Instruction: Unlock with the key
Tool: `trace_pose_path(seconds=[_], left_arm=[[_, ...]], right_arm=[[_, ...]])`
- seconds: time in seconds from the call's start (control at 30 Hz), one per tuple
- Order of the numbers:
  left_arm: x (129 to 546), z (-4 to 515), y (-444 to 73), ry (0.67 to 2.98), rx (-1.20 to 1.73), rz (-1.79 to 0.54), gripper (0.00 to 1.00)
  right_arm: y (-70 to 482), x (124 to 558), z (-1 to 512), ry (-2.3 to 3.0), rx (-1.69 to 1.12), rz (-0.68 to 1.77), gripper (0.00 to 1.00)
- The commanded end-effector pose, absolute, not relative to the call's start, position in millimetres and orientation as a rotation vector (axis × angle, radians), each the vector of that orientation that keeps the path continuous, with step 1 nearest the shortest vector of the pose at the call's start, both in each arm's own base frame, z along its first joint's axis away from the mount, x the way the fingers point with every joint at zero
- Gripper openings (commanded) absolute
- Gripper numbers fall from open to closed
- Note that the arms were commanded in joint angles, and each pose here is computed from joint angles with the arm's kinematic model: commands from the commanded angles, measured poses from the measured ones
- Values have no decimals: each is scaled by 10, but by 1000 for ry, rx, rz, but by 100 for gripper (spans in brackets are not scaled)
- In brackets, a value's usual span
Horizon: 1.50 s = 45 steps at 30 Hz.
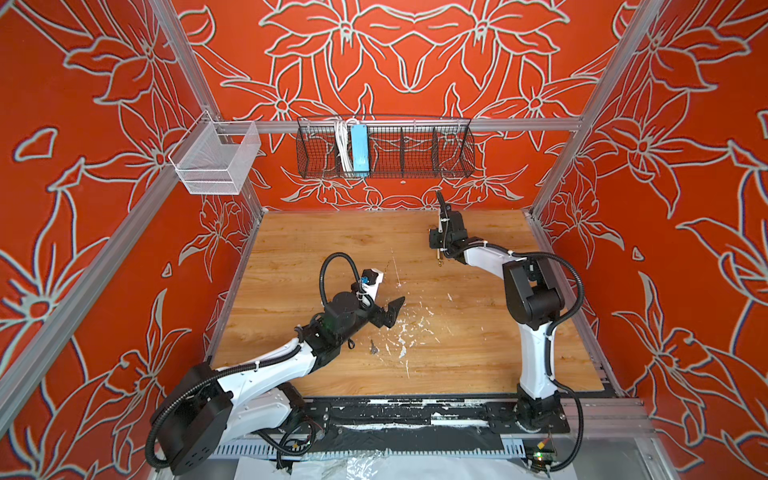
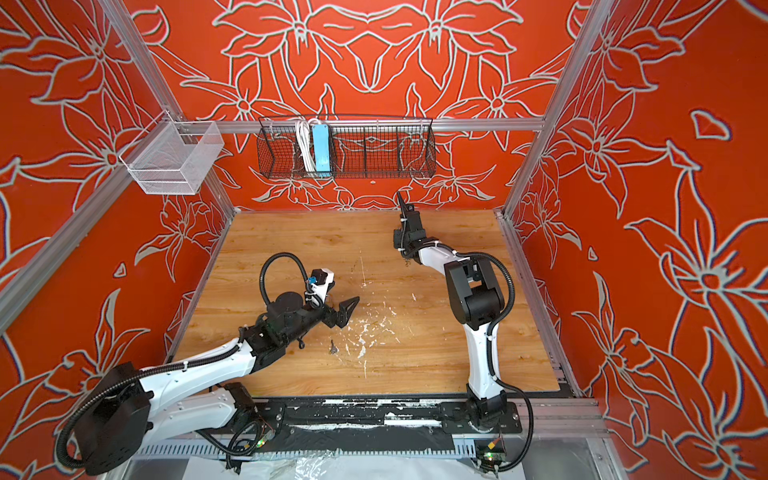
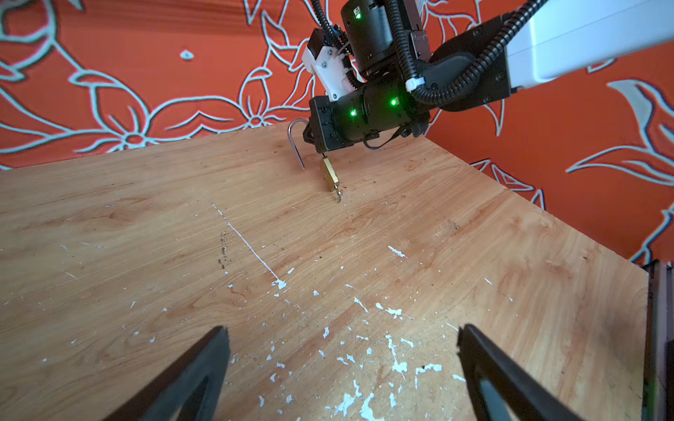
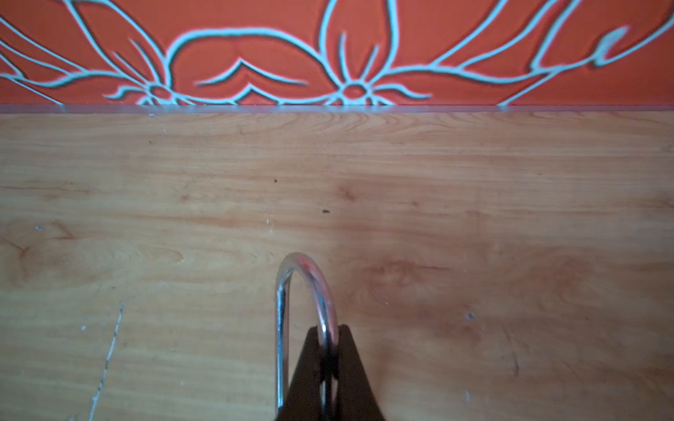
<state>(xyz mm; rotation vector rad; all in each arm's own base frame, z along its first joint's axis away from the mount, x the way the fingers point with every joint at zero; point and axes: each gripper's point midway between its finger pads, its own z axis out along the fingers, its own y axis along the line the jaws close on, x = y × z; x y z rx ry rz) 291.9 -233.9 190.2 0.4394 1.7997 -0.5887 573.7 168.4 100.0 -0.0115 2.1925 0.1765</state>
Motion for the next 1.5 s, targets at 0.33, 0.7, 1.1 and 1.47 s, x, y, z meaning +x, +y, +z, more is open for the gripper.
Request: trace_pose_path(seconds=[0.33, 0.7, 1.1, 1.47], left_arm=[[3022, 1928, -2148, 1792, 332, -545, 97], [3068, 1893, -2072, 1800, 299, -528, 98], [3083, 1892, -2047, 1813, 282, -518, 97], [3130, 1908, -1953, 1846, 215, -472, 97]], right_arm=[[2242, 6232, 757, 2242, 8, 502, 0], [2364, 6438, 456, 2399, 49, 586, 0], [2310, 6345, 530, 2376, 34, 588, 54], [2021, 5630, 1695, 2195, -49, 537, 82]])
